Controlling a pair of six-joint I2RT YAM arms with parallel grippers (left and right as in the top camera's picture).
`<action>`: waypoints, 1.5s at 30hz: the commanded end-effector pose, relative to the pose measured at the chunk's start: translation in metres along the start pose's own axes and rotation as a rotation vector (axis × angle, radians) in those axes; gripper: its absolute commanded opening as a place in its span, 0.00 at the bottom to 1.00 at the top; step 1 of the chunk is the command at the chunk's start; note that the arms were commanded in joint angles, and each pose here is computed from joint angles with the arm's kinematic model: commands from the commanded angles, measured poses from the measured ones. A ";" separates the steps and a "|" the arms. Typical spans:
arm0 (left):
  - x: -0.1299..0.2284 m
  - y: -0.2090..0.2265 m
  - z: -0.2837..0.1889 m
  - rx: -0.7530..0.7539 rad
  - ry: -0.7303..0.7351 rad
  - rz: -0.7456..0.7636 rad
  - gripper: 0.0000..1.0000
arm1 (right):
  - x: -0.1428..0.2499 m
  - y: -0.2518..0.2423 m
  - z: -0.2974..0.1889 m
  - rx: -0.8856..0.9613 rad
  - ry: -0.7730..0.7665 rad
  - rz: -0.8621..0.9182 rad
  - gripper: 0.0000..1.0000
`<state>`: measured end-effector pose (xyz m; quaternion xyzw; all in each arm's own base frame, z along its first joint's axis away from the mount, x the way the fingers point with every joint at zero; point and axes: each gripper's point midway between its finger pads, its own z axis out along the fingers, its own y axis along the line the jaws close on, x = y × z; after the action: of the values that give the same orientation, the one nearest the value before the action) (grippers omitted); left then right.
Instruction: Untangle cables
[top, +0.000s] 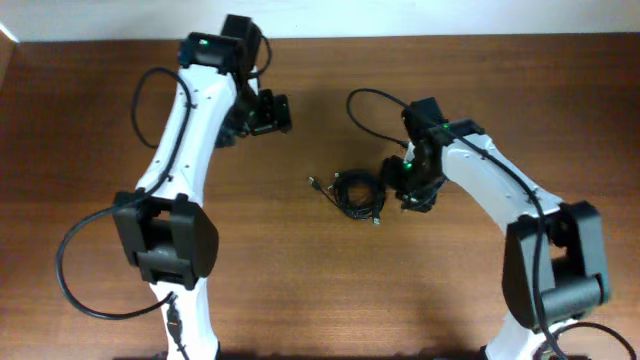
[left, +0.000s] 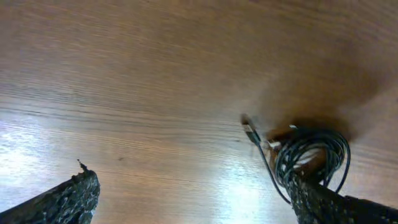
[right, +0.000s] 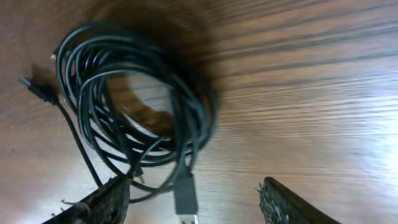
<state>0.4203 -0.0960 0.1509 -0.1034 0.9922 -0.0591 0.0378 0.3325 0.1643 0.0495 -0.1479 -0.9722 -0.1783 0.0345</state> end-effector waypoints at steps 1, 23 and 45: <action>-0.005 0.015 -0.004 -0.011 -0.010 -0.038 0.99 | 0.008 0.010 0.009 -0.032 0.040 -0.034 0.68; -0.006 0.018 -0.004 -0.012 -0.010 -0.045 0.99 | 0.006 0.015 0.030 0.055 -0.023 -0.022 0.44; -0.006 0.018 -0.004 -0.011 -0.012 -0.045 0.99 | -0.010 0.045 -0.038 0.032 -0.149 -0.141 0.04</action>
<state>0.4231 -0.0811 0.1509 -0.1209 0.9902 -0.0587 0.0382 0.3349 0.1832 0.0375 -0.1212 -0.9837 -0.1304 0.0272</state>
